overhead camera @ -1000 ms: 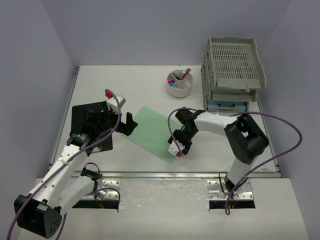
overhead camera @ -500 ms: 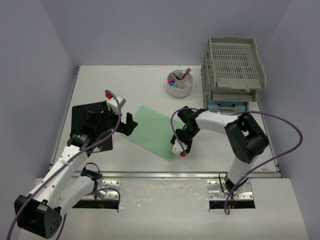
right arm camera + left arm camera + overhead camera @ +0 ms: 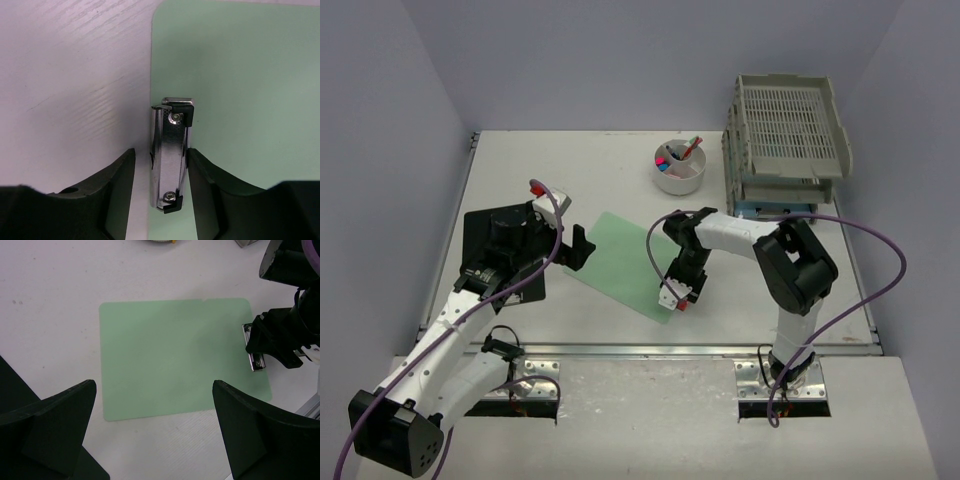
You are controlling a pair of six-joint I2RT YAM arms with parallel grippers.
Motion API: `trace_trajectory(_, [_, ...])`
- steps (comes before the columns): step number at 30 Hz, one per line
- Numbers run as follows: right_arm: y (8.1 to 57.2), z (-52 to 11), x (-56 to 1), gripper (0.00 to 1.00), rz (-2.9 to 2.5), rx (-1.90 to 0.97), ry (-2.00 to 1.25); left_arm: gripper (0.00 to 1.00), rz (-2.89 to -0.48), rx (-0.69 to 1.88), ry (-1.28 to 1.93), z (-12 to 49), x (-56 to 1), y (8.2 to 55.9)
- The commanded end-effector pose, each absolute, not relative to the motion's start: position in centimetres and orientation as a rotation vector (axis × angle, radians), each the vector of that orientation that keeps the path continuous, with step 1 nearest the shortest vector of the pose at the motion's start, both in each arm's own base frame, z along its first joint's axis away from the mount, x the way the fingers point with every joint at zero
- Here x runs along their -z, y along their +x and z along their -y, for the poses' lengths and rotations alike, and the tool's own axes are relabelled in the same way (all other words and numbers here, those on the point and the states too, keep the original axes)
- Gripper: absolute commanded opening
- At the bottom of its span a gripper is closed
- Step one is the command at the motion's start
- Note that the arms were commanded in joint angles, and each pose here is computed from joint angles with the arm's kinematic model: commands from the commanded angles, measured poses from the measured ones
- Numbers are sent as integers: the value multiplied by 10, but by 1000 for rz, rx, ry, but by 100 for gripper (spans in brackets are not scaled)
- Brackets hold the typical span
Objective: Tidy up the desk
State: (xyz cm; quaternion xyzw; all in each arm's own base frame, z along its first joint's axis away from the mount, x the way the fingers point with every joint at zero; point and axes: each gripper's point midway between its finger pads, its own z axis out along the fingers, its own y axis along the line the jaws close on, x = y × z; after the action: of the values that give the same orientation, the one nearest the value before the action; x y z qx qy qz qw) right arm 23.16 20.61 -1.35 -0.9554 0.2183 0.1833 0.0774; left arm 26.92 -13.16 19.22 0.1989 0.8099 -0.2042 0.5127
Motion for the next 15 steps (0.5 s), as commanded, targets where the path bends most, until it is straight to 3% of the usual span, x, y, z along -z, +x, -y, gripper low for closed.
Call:
trace_trajectory(1, [230,-184,43,45,-500,-527,-3029,100,-1888,483,487,131,-203,273])
trace_trajectory(3, [232,-184,45,40,-514,-513,-3032,100,-1890,479,485,131,-202,273])
trace_trajectory(6, [232,-184,45,26,-544,-499,-3026,100,-1888,475,482,130,-204,273])
trace_trajectory(8, [231,-183,43,8,-562,-486,-3017,100,-1887,474,484,130,-204,273])
trace_trajectory(11, [226,-183,36,1,-573,-479,-2993,100,-1881,478,483,131,-208,274])
trace_trajectory(15, [212,-189,9,0,-617,-498,-2919,100,-1867,499,478,134,-216,275])
